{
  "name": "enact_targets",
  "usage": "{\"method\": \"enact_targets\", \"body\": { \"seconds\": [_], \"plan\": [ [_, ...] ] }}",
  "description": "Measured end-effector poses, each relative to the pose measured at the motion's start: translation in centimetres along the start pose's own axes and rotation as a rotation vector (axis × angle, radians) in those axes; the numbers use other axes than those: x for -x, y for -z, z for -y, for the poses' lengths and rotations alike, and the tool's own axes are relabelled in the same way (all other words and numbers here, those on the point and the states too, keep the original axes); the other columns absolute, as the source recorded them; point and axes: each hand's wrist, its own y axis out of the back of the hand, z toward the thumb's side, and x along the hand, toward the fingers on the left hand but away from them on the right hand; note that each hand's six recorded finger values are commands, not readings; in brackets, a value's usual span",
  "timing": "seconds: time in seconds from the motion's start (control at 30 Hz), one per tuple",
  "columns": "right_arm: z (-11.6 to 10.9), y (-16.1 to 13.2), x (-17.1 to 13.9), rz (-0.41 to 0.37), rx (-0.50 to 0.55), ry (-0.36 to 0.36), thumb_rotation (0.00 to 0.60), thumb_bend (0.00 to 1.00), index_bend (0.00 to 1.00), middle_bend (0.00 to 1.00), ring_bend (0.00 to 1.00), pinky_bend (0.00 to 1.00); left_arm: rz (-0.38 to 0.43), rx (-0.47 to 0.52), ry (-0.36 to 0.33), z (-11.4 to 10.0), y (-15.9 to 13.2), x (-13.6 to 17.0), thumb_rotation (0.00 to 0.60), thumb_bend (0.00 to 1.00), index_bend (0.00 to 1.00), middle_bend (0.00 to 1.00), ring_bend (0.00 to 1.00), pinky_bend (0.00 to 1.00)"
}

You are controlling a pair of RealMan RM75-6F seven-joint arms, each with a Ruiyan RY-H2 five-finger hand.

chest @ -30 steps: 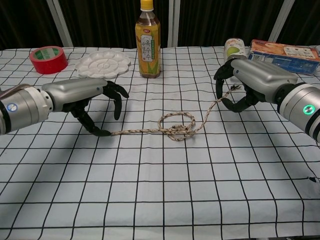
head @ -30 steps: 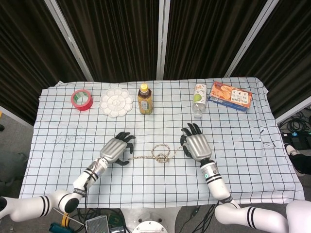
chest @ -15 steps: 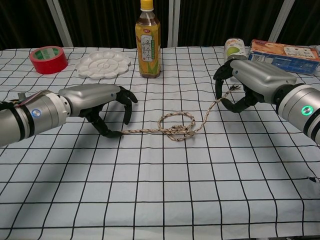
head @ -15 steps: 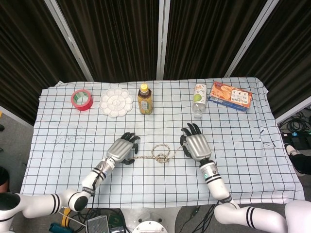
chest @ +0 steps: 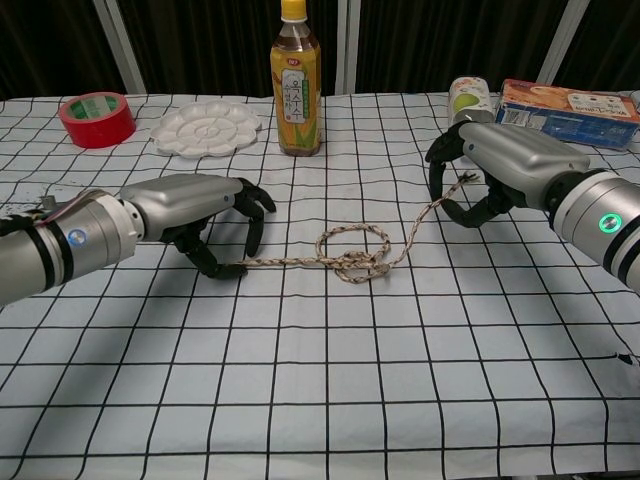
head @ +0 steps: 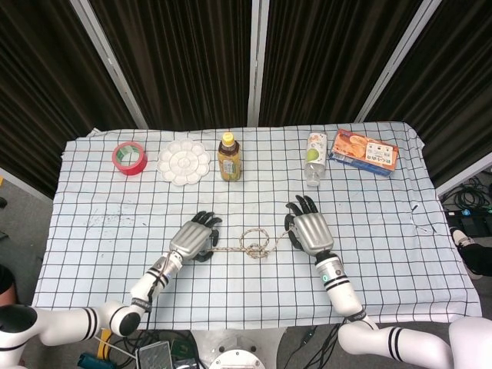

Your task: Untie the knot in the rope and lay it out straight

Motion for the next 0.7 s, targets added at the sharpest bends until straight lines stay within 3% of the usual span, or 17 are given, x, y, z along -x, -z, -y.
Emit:
{"method": "enact_targets", "body": {
  "seconds": [0.7],
  "plan": [
    [0.38,-0.04,0.06,0.000,0.002,-0.011,0.600,0.49,0.62,0.18,0.00,0.00,0.014,-0.034,-0.002,0.73,-0.11,-0.37,0.600,0.37,0.54,0.11,0.00,0.00]
  ]
}}
